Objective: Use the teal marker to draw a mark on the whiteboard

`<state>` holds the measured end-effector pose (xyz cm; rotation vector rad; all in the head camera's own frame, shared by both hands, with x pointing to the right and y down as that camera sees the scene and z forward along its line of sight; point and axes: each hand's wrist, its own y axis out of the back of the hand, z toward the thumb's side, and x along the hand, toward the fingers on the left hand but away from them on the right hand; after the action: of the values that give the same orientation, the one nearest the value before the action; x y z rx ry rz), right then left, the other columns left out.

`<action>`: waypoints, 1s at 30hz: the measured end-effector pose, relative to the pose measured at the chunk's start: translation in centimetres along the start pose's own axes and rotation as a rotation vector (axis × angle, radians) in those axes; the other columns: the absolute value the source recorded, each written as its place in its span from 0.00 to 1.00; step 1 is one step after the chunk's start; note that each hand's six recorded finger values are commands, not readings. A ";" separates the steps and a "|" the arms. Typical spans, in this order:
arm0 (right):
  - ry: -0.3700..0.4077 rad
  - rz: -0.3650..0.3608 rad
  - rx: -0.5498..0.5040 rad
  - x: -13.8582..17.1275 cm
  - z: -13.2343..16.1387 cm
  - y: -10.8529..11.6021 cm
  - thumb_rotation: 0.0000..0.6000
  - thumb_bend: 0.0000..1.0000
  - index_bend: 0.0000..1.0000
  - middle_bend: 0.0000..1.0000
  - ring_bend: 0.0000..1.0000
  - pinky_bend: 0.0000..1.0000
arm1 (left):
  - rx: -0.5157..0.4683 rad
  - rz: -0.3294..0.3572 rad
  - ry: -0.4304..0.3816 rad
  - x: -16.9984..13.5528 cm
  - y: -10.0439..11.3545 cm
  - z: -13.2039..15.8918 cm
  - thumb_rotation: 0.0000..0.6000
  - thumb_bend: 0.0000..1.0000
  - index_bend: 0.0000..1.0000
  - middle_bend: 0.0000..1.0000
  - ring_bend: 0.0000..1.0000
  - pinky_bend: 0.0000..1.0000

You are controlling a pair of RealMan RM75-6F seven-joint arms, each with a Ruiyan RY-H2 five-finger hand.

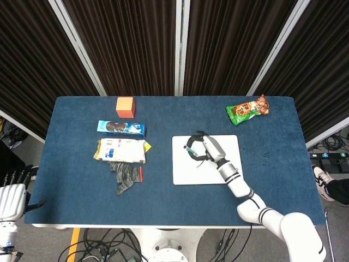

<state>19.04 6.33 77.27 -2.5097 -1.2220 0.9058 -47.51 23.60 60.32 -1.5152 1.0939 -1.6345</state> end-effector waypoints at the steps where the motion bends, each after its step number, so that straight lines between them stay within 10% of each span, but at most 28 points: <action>1: -0.003 0.000 0.002 -0.1 -0.1 0.0 1.00 0.47 0.62 0.58 0.32 0.12 | 0.000 -0.001 0.001 0.0 0.0 0.0 1.00 0.07 0.17 0.11 0.02 0.00; 16: -0.016 0.042 0.039 2.6 -1.8 0.6 1.00 0.50 0.62 0.58 0.32 0.12 | 0.001 0.003 -0.010 0.0 -0.1 0.2 1.00 0.07 0.17 0.11 0.02 0.00; 30: 0.019 -0.052 0.162 8.7 -0.2 8.8 1.00 0.52 0.62 0.58 0.32 0.12 | -0.011 0.016 -0.022 0.0 -0.1 0.4 1.00 0.07 0.17 0.11 0.02 0.00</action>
<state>28.89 7.48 69.84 -2.3450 -1.1532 0.9272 -47.06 23.56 60.36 -1.5240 1.1022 -1.6001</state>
